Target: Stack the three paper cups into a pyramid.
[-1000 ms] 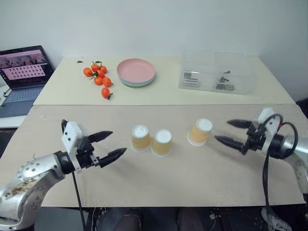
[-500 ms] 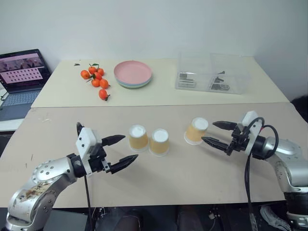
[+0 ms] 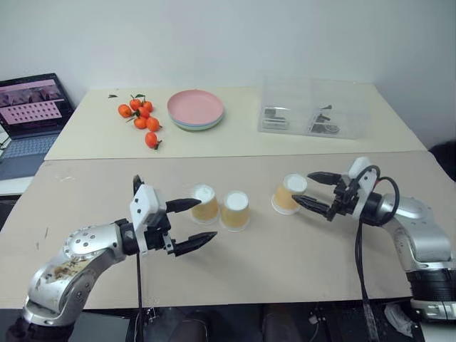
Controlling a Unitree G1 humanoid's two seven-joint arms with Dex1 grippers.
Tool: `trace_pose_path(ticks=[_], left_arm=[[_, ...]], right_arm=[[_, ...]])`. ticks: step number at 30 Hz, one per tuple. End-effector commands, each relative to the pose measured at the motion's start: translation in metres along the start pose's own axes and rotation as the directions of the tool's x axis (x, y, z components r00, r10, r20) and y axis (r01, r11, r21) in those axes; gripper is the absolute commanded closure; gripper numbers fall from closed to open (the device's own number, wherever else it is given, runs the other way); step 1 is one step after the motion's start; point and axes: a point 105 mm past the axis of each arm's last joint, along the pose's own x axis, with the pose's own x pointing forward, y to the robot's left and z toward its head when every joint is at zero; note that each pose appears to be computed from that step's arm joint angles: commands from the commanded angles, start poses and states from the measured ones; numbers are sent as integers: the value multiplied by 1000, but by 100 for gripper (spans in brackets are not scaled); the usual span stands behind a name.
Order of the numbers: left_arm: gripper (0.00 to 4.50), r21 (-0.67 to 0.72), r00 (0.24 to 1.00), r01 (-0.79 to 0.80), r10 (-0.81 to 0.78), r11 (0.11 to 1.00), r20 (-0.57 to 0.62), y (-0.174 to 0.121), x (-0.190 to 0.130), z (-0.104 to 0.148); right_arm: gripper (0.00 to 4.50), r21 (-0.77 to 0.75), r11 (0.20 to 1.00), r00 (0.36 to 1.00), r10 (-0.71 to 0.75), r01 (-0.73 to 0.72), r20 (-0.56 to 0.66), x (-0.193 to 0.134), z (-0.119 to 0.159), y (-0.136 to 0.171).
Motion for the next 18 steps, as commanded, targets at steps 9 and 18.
trace_pose_path(ticks=[9,18], left_arm=[[0,39,999,-39,38,998,29,8,0,10],[0,-23,950,-307,308,951,44,43,-34,1]], right_arm=[[115,-26,999,997,32,-30,64,15,12,1],[188,-51,998,993,42,-37,113,24,31,-7]])
